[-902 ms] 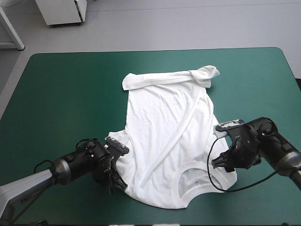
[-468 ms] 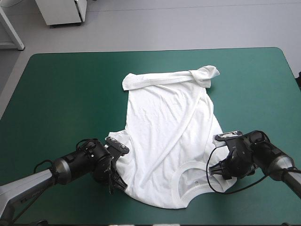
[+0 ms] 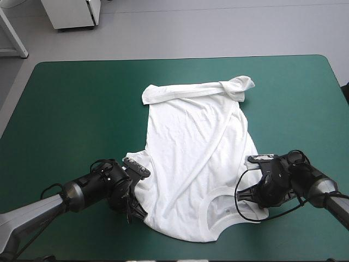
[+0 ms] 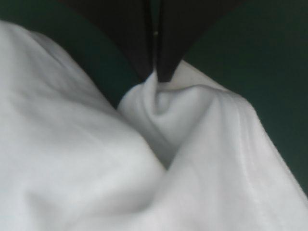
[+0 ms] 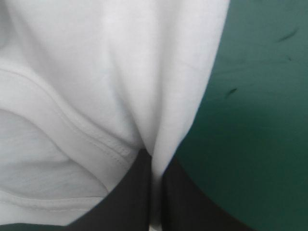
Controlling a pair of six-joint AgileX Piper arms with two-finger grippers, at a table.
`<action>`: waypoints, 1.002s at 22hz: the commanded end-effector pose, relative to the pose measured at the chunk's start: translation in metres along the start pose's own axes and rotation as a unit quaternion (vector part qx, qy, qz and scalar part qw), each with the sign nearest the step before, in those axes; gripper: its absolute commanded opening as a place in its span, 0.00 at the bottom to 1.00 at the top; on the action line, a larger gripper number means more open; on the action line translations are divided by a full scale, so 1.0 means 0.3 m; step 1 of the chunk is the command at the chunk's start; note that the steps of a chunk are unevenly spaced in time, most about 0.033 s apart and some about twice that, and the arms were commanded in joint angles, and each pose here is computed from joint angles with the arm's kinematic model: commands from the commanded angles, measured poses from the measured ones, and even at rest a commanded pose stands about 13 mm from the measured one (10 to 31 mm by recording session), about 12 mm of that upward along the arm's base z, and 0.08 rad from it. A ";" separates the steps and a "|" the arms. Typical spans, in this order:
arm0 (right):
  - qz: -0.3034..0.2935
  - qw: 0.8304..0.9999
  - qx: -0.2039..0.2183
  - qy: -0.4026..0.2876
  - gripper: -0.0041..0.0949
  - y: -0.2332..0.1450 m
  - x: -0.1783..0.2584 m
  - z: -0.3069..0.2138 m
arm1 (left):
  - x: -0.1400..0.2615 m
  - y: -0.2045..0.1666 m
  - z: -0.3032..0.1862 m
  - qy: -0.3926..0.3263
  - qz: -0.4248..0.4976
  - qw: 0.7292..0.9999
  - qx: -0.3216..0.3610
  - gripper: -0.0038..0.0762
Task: Fold the cloth
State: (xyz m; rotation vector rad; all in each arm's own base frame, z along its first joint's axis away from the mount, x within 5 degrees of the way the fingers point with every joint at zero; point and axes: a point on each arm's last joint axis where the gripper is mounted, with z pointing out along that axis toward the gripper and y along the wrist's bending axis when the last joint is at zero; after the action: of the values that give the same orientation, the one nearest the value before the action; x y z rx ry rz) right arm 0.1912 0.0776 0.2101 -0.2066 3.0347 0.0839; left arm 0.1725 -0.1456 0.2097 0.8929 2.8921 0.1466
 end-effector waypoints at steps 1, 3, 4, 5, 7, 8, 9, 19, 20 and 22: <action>-0.008 1.000 0.007 -0.020 0.02 -0.002 -0.015 -0.060 | -0.045 0.027 -0.100 -0.053 0.009 0.998 -0.026 0.02; -0.009 0.999 -0.001 -0.052 0.02 0.005 -0.035 -0.139 | -0.063 0.037 -0.160 -0.077 0.012 0.996 -0.031 0.02; -0.012 0.998 0.002 -0.067 0.02 0.004 -0.045 -0.176 | -0.073 0.042 -0.187 -0.088 0.014 0.995 -0.034 0.02; -0.014 0.996 0.003 -0.086 0.02 0.005 -0.056 -0.226 | -0.083 0.048 -0.225 -0.101 0.013 0.994 -0.037 0.02; -0.022 0.991 0.001 -0.131 0.02 0.008 -0.077 -0.335 | -0.102 0.062 -0.301 -0.121 0.014 0.992 -0.045 0.02; -0.028 0.982 -0.010 -0.186 0.02 0.015 -0.093 -0.457 | -0.115 0.080 -0.388 -0.145 0.010 0.988 -0.056 0.02; -0.029 0.977 -0.013 -0.209 0.02 0.016 -0.096 -0.507 | -0.124 0.089 -0.431 -0.162 0.014 0.985 -0.062 0.02; -0.077 0.798 -0.026 -0.598 0.03 0.003 -0.031 -1.305 | -0.006 0.267 -1.264 -0.565 -0.034 0.813 -0.137 0.02; -0.075 0.779 -0.029 -0.622 0.03 0.002 -0.023 -1.351 | 0.025 0.279 -1.334 -0.611 -0.035 0.779 -0.141 0.02; -0.074 0.722 -0.035 -0.687 0.03 -0.003 0.011 -1.461 | 0.087 0.293 -1.463 -0.704 -0.040 0.696 -0.137 0.02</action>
State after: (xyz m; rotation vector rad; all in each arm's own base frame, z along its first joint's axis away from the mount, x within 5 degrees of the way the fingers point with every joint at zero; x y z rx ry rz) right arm 0.1669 0.0584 0.6065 -0.2582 1.7595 0.2186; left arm 0.1654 -0.1044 0.6083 0.5079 1.6702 -0.0456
